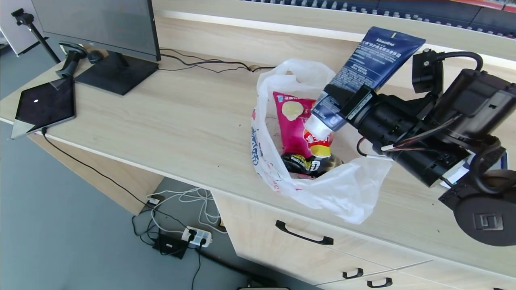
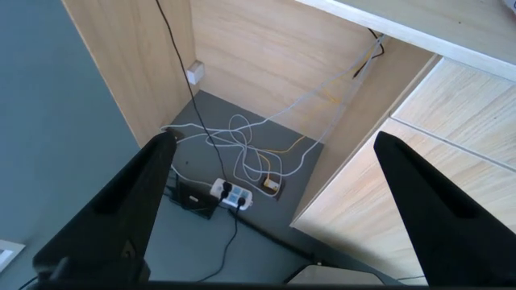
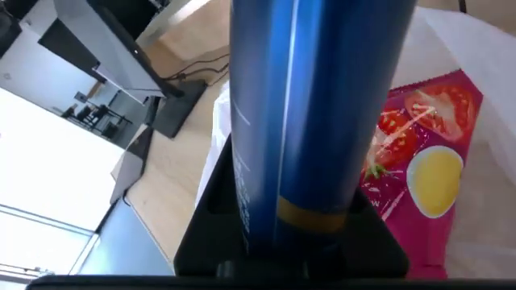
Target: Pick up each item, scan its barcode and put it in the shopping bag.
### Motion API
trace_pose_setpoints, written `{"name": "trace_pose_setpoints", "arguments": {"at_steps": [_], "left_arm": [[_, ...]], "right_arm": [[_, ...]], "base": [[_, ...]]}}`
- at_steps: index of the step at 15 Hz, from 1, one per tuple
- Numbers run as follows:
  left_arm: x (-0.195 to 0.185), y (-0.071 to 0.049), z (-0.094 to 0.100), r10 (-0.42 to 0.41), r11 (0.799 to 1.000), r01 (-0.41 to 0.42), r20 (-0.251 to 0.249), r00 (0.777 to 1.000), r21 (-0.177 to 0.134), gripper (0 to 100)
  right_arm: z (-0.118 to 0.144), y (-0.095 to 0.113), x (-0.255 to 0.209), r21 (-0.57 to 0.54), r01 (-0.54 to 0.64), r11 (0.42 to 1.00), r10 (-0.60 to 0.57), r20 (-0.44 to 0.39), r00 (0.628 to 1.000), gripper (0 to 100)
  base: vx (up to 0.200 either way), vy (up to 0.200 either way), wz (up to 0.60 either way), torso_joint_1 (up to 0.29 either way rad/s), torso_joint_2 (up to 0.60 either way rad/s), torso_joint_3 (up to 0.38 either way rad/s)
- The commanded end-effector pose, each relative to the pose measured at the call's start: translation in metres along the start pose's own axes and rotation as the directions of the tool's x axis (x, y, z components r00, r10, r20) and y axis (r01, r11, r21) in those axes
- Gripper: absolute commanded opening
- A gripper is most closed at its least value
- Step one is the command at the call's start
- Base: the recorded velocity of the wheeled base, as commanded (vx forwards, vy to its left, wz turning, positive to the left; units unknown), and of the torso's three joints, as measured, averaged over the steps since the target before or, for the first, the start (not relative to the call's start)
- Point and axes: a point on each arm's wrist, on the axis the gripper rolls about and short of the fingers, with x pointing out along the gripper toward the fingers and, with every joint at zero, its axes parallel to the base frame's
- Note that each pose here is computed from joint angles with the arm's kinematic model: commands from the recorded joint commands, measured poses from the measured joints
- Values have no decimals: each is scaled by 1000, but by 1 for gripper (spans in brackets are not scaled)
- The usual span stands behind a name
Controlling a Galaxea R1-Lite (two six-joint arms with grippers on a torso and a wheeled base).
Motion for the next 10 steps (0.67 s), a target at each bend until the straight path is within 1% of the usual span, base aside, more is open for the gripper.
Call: {"name": "trace_pose_setpoints", "arguments": {"at_steps": [1, 3, 4, 6, 9, 10], "left_arm": [[0, 0, 0, 1, 1000, -1, 0, 1000, -5, 100], [0, 0, 0, 1, 1000, -1, 0, 1000, -5, 100], [0, 0, 0, 1, 1000, -1, 0, 1000, -5, 100], [0, 0, 0, 1, 1000, -1, 0, 1000, -5, 100], [0, 0, 0, 1, 1000, -1, 0, 1000, -4, 100], [0, 0, 0, 1, 1000, -1, 0, 1000, -4, 100]], "right_arm": [[-20, 3, 0, 34, 8, 999, -7, -54, 999, 0], [-24, -3, -4, 36, 31, 999, -29, -74, 997, 0], [-19, -5, -2, 36, 35, 999, -33, -54, 998, 0], [-4, 3, 2, 58, 13, 998, -12, -15, 1000, 0], [18, 17, 9, 80, -3, 997, 2, 7, 1000, 0], [28, 25, 13, 94, -18, 995, 16, 22, 1000, 0]], "base": [[0, 0, 0, 0, 0, 0], [0, 0, 0, 0, 0, 0], [0, 0, 0, 0, 0, 0], [0, 0, 0, 0, 0, 0], [0, 0, 0, 0, 0, 0], [0, 0, 0, 0, 0, 0]]}}
